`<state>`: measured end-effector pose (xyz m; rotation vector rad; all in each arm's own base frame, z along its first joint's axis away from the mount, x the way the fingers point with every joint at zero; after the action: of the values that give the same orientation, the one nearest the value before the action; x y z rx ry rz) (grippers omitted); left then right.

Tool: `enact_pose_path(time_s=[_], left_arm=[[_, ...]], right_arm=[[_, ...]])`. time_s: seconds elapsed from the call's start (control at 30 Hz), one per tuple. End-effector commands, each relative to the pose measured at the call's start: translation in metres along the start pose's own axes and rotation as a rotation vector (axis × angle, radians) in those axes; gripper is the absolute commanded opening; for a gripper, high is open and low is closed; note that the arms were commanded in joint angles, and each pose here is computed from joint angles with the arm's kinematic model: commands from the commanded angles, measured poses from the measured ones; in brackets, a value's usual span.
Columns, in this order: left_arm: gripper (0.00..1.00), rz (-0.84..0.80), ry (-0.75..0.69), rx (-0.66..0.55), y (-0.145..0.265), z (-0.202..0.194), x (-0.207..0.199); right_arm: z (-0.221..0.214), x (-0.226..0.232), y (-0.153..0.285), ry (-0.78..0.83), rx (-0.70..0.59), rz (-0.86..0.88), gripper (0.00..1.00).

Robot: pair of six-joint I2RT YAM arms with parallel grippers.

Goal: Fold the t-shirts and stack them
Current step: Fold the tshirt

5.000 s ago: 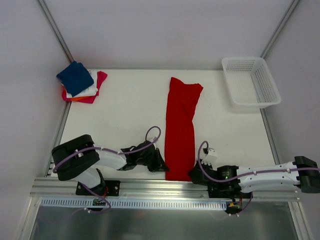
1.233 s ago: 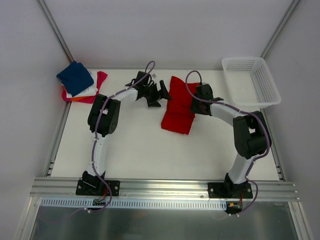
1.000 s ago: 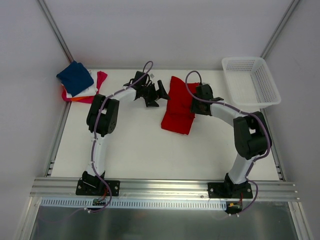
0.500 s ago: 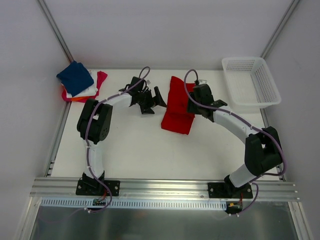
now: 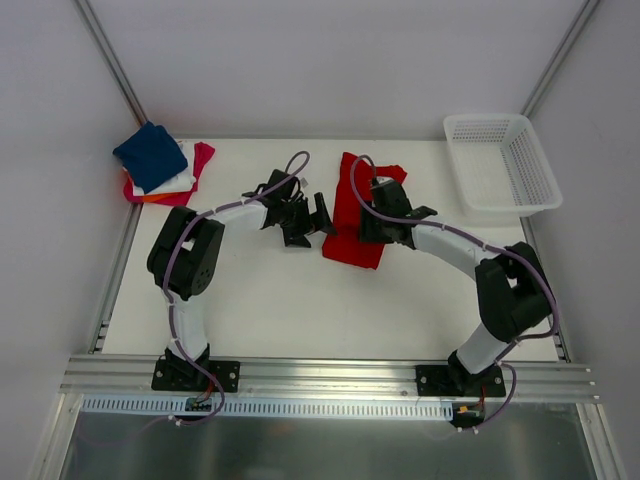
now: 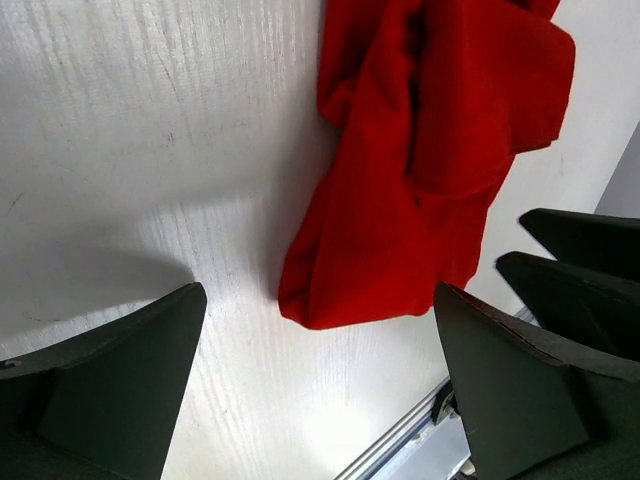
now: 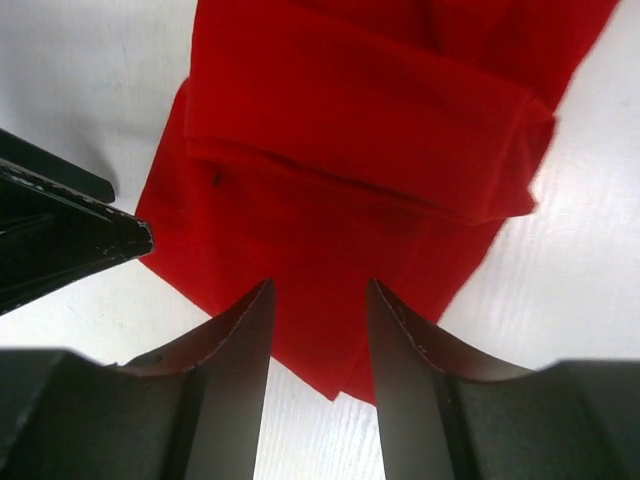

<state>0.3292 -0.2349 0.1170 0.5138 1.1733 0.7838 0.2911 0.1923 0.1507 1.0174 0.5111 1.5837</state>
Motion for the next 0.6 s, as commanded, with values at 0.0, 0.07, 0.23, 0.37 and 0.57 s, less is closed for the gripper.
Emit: enact_pose_path(time_s=[0.0,0.07,0.23,0.37,0.57], left_arm=[[0.99,-0.014,-0.028,-0.055,0.018,0.006,-0.011],[0.99,-0.013,-0.026,-0.051,0.017,0.005,-0.01],[0.99,-0.011,-0.025,-0.049,0.017,0.003,-0.008],[0.99,-0.009,-0.026,-0.049,0.017,0.003,-0.007],[0.99,-0.012,-0.021,-0.035,0.012,0.002,-0.005]], right_arm=[[-0.012,0.007,-0.014,-0.003,0.048,0.034,0.44],[-0.012,0.01,-0.02,-0.001,0.055,0.038,0.4],[-0.011,0.013,-0.036,0.006,0.07,0.028,0.36],[-0.003,0.017,-0.04,0.022,0.054,0.027,0.36],[0.009,0.025,-0.047,0.044,0.046,0.028,0.36]])
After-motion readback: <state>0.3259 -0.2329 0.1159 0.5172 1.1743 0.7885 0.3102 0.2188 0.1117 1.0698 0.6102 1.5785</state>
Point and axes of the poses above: each gripper's point midway between its finger pads, its own y axis back along the fingers, its own x axis along the line the jaws close on, z = x × y, the point moved 9 cm from there along y, back along the fingers, and after that the axes turned 11 degrees about -y, right-handed, at the moved point
